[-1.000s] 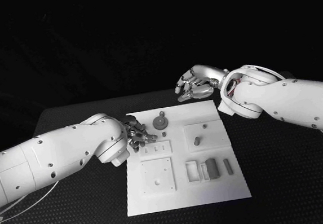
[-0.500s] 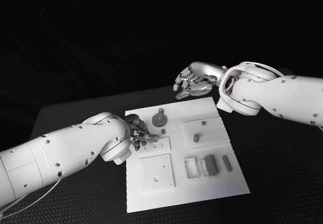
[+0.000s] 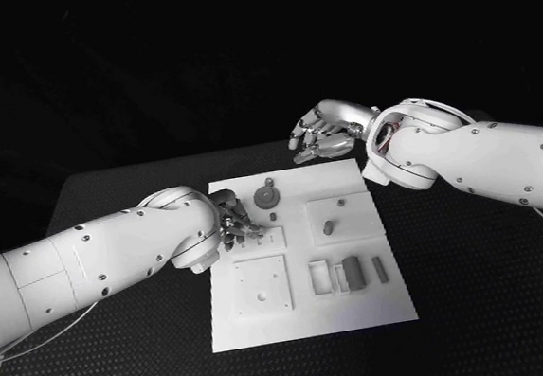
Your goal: Assemble the parts on the task board
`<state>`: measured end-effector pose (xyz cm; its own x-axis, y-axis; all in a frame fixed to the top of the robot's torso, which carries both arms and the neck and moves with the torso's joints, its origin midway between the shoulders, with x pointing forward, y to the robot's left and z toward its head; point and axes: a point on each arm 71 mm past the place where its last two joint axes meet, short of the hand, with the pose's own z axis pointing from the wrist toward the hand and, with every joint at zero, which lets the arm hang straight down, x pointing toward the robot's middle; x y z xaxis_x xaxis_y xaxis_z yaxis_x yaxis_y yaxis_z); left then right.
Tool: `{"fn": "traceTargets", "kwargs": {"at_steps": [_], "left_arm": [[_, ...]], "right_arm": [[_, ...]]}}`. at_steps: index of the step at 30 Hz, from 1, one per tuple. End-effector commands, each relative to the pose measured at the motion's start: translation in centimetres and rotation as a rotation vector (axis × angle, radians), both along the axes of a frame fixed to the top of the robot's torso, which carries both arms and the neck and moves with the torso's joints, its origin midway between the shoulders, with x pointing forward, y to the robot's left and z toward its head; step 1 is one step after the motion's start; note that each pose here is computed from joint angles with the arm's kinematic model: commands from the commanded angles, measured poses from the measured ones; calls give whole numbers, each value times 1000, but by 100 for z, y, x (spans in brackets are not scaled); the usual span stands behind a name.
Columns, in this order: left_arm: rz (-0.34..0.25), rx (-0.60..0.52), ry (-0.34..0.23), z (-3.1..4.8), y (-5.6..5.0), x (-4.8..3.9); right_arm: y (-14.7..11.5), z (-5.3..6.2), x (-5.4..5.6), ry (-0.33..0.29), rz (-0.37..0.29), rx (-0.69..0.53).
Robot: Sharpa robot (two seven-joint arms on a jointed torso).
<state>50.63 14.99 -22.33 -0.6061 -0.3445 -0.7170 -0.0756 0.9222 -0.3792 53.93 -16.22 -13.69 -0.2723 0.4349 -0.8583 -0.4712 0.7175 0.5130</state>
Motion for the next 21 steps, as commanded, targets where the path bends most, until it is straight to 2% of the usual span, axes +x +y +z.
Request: {"fn": "traceTargets", "kwargs": {"at_steps": [1,11,21], "left_arm": [[-74,67,-9,-9,-35,-18],[-102,107,-31,-10,-56,-7],[-111,122,-30,-37,-64,15]], "right_arm": [[20,-7,-7,14,15,-4],[26,-8,-9,17,17,-4],[45,-5,-18,16,24,-1]]}}
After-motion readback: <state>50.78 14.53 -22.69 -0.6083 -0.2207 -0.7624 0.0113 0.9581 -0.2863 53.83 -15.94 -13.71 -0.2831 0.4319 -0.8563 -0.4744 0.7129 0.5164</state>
